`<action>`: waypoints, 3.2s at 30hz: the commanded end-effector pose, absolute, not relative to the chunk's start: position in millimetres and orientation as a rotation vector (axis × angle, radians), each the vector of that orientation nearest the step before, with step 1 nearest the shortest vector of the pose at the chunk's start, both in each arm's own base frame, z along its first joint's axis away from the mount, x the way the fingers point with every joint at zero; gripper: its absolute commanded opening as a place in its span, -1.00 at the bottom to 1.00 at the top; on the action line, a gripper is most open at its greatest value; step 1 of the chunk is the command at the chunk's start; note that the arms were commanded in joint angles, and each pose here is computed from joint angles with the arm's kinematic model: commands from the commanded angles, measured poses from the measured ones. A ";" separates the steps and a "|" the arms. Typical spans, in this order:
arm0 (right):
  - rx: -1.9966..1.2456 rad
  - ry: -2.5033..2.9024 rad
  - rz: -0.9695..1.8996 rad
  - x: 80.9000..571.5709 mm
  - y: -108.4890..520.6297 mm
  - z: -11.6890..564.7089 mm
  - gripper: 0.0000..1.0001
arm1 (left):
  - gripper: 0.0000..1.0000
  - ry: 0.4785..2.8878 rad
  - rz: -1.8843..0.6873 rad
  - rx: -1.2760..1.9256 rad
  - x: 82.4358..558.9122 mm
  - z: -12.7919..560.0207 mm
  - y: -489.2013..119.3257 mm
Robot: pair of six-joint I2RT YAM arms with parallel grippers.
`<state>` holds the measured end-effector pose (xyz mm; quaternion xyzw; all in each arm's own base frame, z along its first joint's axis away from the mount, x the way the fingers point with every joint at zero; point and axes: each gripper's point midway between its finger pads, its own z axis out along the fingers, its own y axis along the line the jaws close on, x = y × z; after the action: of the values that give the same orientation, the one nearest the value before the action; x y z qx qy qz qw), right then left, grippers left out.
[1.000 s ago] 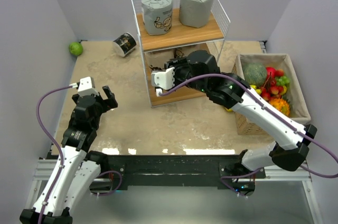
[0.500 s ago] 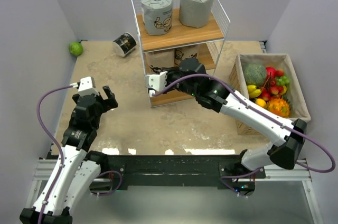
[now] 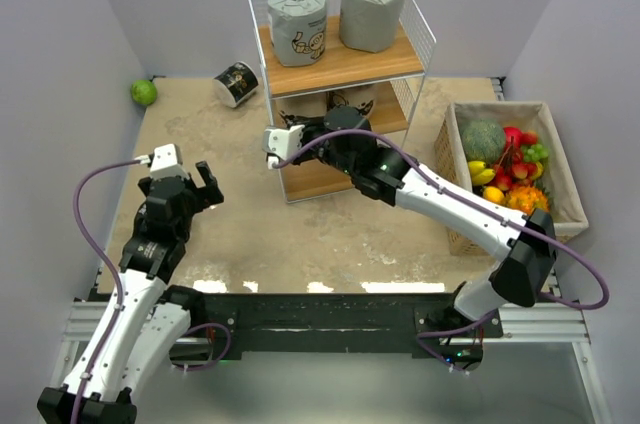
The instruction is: Place and organize the paper towels onto the shelf
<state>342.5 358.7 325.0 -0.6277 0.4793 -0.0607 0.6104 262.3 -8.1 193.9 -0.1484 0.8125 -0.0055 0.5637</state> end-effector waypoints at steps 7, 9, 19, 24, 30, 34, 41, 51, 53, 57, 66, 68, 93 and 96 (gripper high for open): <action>-1.313 1.097 -0.102 342.2 342.5 364.0 -0.36 | 1.00 1.905 0.118 -0.639 260.1 185.6 19.8; -1.314 1.118 -0.011 323.7 343.9 369.4 -0.29 | 1.00 1.919 0.131 -0.698 260.2 182.0 21.8; -1.162 1.161 0.496 212.4 319.0 393.0 0.21 | 1.00 1.906 0.395 -1.099 241.4 168.5 103.0; -1.130 1.147 0.697 172.6 319.7 380.2 0.49 | 1.00 1.854 0.579 -1.298 232.5 170.9 136.1; -1.118 1.172 0.760 157.2 321.2 365.1 0.60 | 1.00 1.960 0.520 -1.369 237.9 133.4 136.9; -1.081 1.229 0.722 164.6 314.3 356.9 0.59 | 1.00 1.971 0.536 -1.385 234.9 122.0 136.8; -0.912 1.394 0.735 180.7 310.0 337.1 0.54 | 1.00 2.166 0.391 -1.329 235.8 80.0 109.2; -0.612 1.619 0.708 201.2 287.2 293.7 0.38 | 0.88 2.334 0.046 -1.214 219.4 71.3 15.6; -0.517 1.664 0.687 208.1 280.0 286.6 0.36 | 0.83 2.349 -0.039 -1.205 215.0 70.3 -6.3; -0.398 1.717 0.678 215.1 273.8 277.3 0.34 | 0.76 2.385 -0.219 -1.218 201.7 68.6 -43.5; -0.107 1.887 0.966 209.8 316.5 245.7 0.27 | 0.91 2.306 -0.369 -1.040 222.1 122.5 -73.7; -0.037 1.918 1.042 203.9 332.1 237.2 0.25 | 0.94 2.283 -0.326 -1.026 225.1 132.5 -66.8; 0.366 1.894 1.315 185.8 459.7 177.2 0.29 | 0.98 2.262 0.166 -0.918 266.1 117.1 -0.2; 0.389 1.881 1.320 189.3 464.6 176.1 0.28 | 0.97 2.292 0.073 -0.908 262.1 109.3 -11.5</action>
<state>176.7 449.0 127.8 0.0980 0.7975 0.4629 0.3742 256.2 -0.8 106.7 -0.3502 0.8773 0.0719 0.3203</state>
